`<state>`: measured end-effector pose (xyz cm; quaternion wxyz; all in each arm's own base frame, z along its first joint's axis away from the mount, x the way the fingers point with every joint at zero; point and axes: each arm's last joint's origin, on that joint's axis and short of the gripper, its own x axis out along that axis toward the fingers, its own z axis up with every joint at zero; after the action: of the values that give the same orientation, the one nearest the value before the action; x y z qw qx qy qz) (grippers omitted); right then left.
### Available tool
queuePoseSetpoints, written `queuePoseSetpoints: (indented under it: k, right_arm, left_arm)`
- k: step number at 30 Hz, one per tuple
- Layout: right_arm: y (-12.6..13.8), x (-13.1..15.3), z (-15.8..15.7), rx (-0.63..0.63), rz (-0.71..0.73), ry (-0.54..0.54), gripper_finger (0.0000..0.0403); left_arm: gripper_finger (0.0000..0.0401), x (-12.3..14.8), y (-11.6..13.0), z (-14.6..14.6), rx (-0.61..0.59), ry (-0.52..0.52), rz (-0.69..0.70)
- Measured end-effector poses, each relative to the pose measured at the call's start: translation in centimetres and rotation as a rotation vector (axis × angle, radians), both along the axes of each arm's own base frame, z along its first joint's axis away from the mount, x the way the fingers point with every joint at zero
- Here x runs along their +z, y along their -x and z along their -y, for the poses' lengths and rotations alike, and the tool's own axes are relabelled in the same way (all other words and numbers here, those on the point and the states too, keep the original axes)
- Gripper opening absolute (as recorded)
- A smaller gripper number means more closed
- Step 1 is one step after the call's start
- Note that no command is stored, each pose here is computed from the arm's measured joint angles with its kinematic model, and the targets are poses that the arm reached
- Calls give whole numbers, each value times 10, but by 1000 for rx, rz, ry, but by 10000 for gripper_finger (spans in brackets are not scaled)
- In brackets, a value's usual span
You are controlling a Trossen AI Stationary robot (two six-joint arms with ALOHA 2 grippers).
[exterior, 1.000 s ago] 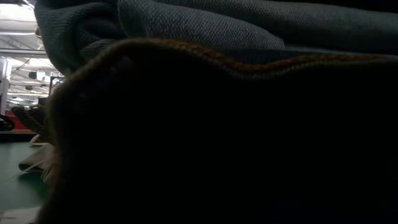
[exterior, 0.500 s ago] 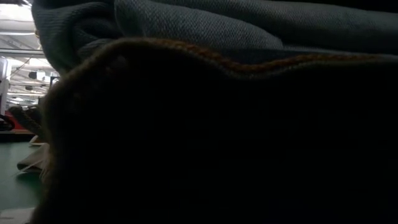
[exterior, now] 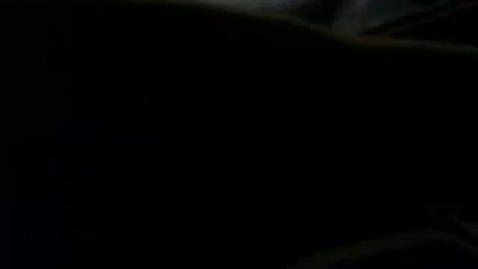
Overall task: Fold Laundry from Bin
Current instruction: Put the stacked clothing into the organizer bin
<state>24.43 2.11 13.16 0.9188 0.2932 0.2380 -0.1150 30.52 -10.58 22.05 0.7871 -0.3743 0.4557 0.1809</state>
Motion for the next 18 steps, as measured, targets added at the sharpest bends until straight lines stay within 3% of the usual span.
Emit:
queuePoseSetpoints:
  k: [6,13,18]
  right_arm:
    - [0,0,-1,46,-15,30,184]
    - [9,-3,0,148,-134,164,184]
    - [18,-7,5,46,-255,280,184]
  left_arm:
    - [108,1,-2,0,1,7,16]
    - [108,1,-2,0,-1,13,21]
    - [108,1,-2,0,-1,15,23]
